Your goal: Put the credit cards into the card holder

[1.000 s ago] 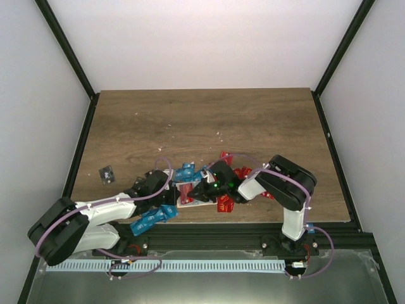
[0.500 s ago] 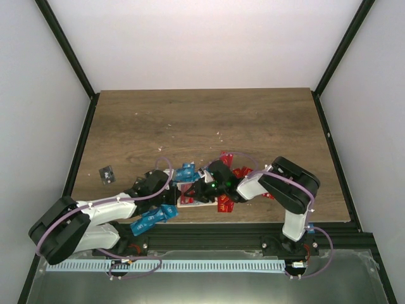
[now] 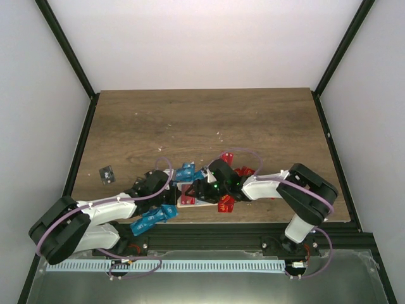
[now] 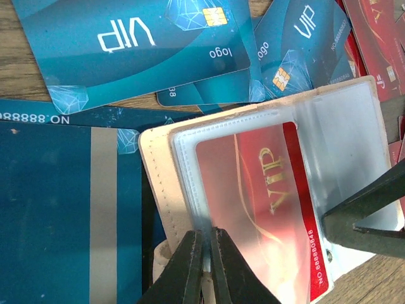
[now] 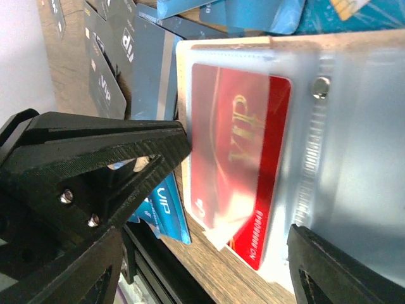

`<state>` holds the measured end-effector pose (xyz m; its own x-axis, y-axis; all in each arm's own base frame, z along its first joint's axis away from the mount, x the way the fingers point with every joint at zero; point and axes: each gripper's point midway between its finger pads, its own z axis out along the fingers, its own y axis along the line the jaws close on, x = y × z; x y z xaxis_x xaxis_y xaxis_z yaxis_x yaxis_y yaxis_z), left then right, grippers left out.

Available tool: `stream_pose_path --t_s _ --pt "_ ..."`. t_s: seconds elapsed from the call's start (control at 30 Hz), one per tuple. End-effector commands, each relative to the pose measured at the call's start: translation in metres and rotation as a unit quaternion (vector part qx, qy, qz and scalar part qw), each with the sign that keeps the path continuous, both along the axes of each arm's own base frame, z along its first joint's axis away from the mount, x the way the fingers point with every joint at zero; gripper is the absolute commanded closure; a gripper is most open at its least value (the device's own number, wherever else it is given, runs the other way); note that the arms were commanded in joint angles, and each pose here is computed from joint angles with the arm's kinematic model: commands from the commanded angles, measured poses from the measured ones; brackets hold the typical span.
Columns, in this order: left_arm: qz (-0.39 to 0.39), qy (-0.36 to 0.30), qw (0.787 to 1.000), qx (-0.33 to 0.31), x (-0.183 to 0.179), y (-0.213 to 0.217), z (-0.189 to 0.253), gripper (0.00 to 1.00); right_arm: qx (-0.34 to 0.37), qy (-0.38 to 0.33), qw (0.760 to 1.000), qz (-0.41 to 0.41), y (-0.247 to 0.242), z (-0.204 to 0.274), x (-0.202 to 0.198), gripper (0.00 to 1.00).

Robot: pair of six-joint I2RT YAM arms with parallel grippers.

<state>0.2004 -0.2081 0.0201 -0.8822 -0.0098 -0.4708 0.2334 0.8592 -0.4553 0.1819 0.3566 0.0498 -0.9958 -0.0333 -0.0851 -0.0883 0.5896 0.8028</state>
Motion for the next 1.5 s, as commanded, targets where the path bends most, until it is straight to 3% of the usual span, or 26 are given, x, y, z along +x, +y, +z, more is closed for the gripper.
stream_pose_path --t_s 0.0,0.23,0.47,0.77,1.03,1.47 --pt "0.008 0.023 0.999 0.024 -0.007 0.009 -0.006 0.94 -0.056 -0.022 0.998 -0.004 -0.016 -0.005 0.001 0.26" --pt "0.059 0.033 0.996 0.055 -0.009 0.029 0.019 0.85 -0.092 -0.136 0.986 0.041 -0.005 0.021 0.000 0.27" --pt "0.133 0.044 0.989 0.048 -0.023 0.052 0.041 0.71 -0.064 -0.173 0.982 0.046 0.026 0.043 -0.029 0.30" --pt "0.155 -0.011 0.988 -0.025 -0.017 0.050 0.111 0.66 -0.015 -0.069 0.996 -0.056 0.068 0.038 -0.073 0.32" --pt "0.148 -0.076 0.986 -0.011 -0.011 0.063 0.177 0.60 -0.020 -0.003 0.996 -0.084 0.113 0.017 -0.107 0.36" --pt "0.128 -0.103 0.986 -0.037 -0.023 0.070 0.196 0.58 -0.024 0.058 0.993 -0.098 0.150 -0.017 -0.125 0.40"
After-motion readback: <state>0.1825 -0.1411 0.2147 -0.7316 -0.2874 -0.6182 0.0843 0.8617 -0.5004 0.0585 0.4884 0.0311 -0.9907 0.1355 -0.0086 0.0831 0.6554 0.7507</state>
